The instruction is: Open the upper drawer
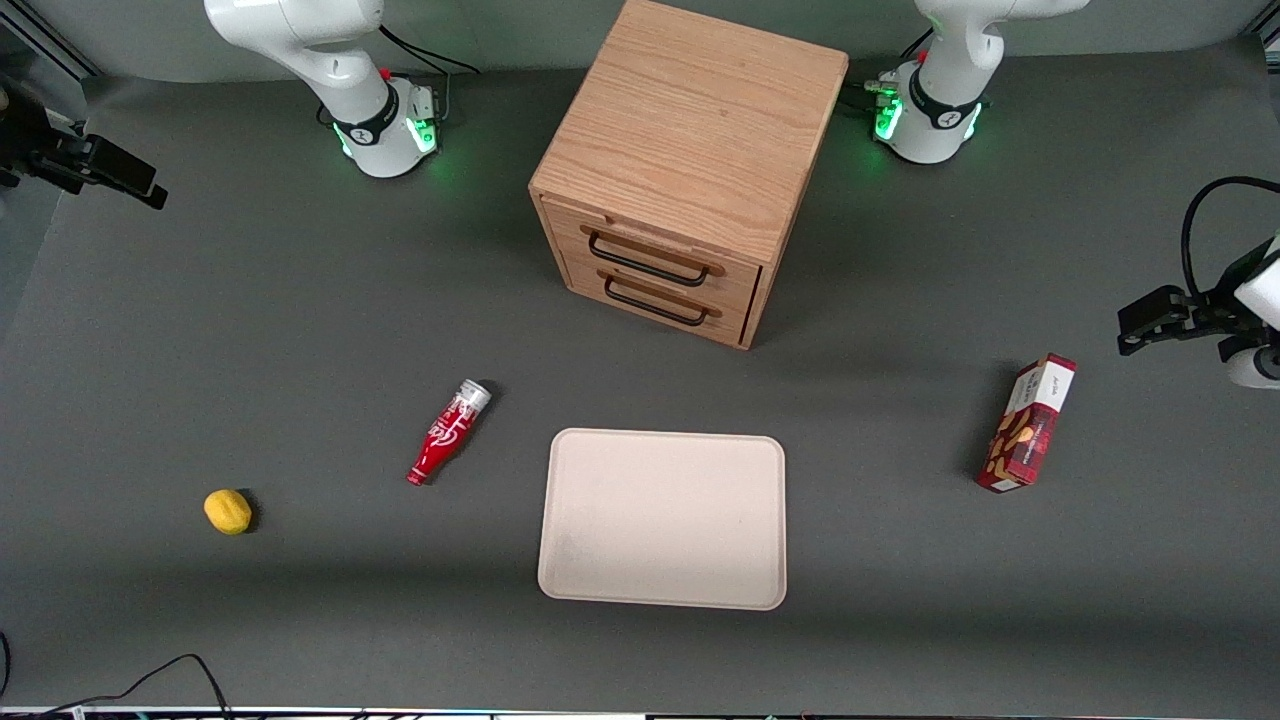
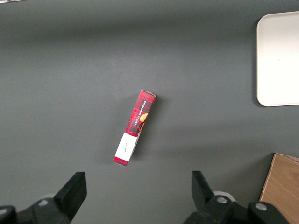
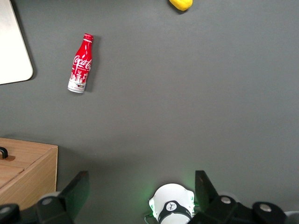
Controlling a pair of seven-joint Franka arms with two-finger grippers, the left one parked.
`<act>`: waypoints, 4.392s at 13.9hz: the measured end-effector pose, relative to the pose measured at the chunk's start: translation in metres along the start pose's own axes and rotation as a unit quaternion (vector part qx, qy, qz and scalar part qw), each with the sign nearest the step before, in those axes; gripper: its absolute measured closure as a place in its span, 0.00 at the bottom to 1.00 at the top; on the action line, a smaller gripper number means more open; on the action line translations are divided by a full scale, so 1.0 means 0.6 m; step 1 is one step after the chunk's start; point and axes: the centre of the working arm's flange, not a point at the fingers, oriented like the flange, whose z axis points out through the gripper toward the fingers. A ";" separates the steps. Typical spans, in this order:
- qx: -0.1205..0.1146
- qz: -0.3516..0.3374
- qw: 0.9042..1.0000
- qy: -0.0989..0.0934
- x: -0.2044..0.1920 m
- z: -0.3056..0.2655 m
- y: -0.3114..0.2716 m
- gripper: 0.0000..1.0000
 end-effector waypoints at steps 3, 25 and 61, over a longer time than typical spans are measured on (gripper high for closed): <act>0.000 -0.001 1.000 -0.002 -0.001 0.000 0.000 0.00; 0.127 -0.462 0.875 -0.059 -0.001 0.137 -0.518 0.00; 0.156 -0.519 0.838 -0.056 -0.042 0.459 -0.778 0.00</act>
